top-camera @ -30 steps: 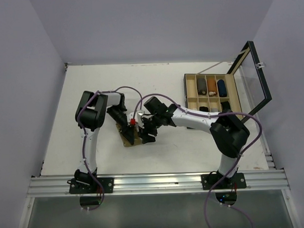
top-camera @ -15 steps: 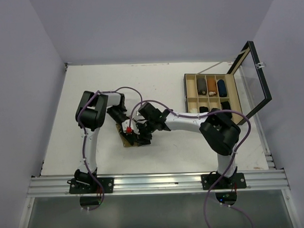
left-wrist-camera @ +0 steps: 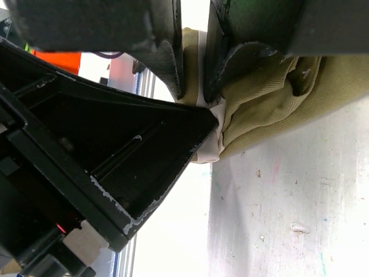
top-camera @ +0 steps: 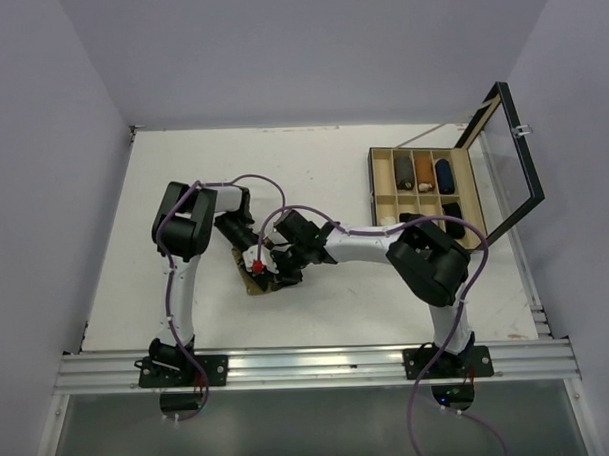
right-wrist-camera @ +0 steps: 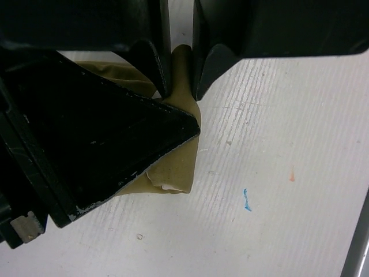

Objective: Roll the underwear

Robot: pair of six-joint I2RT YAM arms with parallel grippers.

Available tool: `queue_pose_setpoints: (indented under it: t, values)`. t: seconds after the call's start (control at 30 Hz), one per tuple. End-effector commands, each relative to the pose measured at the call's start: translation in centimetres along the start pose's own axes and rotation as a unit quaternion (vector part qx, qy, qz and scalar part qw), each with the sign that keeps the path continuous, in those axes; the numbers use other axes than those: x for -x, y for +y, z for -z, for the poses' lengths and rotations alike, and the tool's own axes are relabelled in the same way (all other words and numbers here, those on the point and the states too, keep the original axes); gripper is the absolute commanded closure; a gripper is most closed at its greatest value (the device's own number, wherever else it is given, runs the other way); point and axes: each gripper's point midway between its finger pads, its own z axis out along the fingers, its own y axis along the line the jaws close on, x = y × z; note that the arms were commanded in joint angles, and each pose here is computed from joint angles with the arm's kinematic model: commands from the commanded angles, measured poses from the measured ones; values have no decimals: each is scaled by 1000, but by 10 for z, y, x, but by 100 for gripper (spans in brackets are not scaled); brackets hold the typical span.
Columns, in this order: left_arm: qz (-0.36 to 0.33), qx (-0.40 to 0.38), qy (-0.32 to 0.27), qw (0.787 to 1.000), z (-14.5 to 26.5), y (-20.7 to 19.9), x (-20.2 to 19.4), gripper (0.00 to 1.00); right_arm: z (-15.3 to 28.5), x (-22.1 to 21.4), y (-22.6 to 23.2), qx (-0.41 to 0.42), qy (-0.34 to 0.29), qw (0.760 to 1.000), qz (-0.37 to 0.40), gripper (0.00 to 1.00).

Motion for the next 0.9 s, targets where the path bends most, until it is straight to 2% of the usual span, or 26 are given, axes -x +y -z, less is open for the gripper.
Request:
queue_pose_setpoints:
  t: [0.0, 0.03, 0.13, 0.3, 0.33, 0.4, 0.43, 0.5, 0.53, 0.57, 0.6, 0.63, 0.67, 0.7, 0.73, 0.77, 0.8, 0.83, 0.87]
  values:
    - [-112, 84, 13, 990, 13, 51, 3, 76, -7, -3, 19, 44, 3, 999, -17, 100]
    - [-124, 93, 5, 988, 17, 51, 8, 68, -5, -3, 21, 49, 2, 998, -25, 100]
    - [-170, 148, -45, 973, 55, 38, 32, 59, -1, -4, 35, 74, 13, 994, -74, 100]
    - [-206, 235, -122, 942, 127, 20, 58, 49, -1, -8, 50, 111, 37, 975, -191, 100]
    - [-219, 270, -142, 927, 152, 15, 61, 48, -1, -6, 52, 121, 35, 970, -207, 100]
    - [-222, 304, -165, 912, 174, 8, 61, 47, -2, -2, 53, 130, 32, 958, -252, 100]
    - [-237, 347, -186, 888, 201, -2, 58, 47, -1, 0, 50, 136, 18, 952, -272, 100]
    - [-243, 382, -193, 870, 211, -12, 46, 46, -2, 5, 43, 136, 8, 942, -308, 100]
    - [-275, 444, -191, 831, 234, -32, 44, 46, -4, -4, 43, 144, 18, 931, -334, 100]
    - [-275, 457, -181, 826, 224, -33, 31, 45, -5, 1, 36, 147, 15, 927, -344, 100]
    - [-288, 482, -178, 808, 226, -42, 27, 43, -6, 0, 34, 151, 18, 923, -354, 100]
    - [-326, 533, -178, 760, 240, -70, 29, 40, -12, -8, 34, 157, 27, 915, -371, 100]
    - [-336, 545, -178, 747, 236, -79, 25, 37, -11, -8, 32, 160, 29, 908, -387, 100]
    - [-333, 542, -180, 750, 221, -78, 14, 32, -12, -5, 30, 168, 20, 903, -394, 100]
    - [-353, 562, -192, 723, 221, -97, 14, 13, -13, -9, 26, 169, 18, 899, -404, 100]
    - [-343, 565, -203, 722, 216, -98, 10, 3, -17, -14, 27, 173, 21, 893, -414, 100]
    - [-304, 554, -227, 741, 202, -92, 2, 0, -17, -18, 25, 173, 20, 890, -421, 100]
    - [-305, 550, -238, 740, 196, -97, 1, 0, -19, -22, 25, 175, 21, 888, -425, 100]
    - [-302, 532, -241, 753, 184, -97, -2, 0, -23, -30, 26, 180, 28, 880, -438, 100]
